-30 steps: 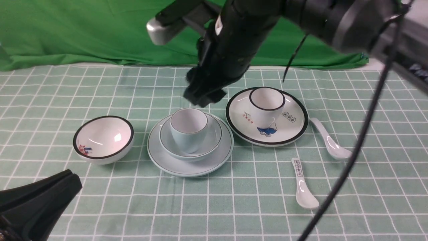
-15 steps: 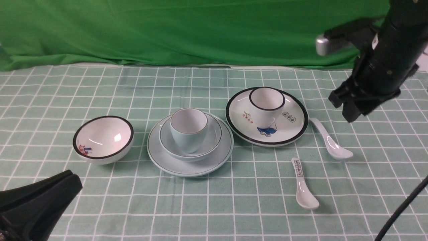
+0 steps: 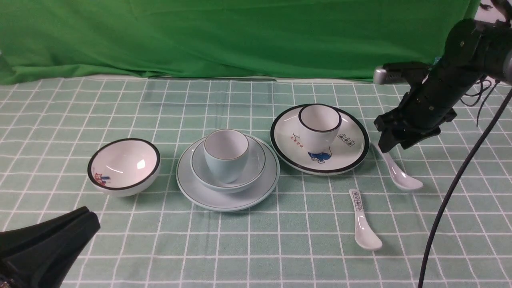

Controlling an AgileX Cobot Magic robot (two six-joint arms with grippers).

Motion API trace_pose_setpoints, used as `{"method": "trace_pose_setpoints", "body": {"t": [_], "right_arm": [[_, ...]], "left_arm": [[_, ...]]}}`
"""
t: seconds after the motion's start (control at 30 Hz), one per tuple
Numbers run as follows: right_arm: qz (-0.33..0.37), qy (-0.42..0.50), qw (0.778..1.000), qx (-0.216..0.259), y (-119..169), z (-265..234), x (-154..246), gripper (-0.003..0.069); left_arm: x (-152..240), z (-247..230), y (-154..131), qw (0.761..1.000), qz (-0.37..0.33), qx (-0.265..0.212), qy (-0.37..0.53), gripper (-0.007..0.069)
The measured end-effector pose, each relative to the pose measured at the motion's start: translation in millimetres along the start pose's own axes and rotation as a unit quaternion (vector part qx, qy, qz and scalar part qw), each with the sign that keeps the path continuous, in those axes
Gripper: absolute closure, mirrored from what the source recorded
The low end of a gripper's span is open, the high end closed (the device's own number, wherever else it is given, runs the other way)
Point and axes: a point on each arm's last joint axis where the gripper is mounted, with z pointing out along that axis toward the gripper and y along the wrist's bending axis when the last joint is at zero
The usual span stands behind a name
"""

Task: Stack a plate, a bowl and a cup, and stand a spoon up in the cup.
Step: Use the right arm to grab a blue soup spoon

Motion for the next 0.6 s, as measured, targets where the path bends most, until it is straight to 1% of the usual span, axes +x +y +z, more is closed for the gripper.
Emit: {"method": "trace_pose_setpoints", "body": {"t": [0.17,0.33,0.4,0.6], "right_arm": [[-0.014,0.009,1.0,0.009,1,19,-4,0.0237],[-0.058,0.015,0.997,0.044,9,31,-7,0.0237],[-0.067,0.013,0.996,0.05,13,33,-9,0.0237],[-0.055,0.009,0.997,0.053,13,33,-9,0.0237]], "left_arm": [[1,0,0,1.0,0.004,0.0,0.002,0.0614],[1,0,0,1.0,0.011,-0.001,0.002,0.0614],[2,0,0,1.0,0.012,-0.001,0.002,0.0614],[2,0,0,1.0,0.014,-0.001,0.002,0.0614]]}}
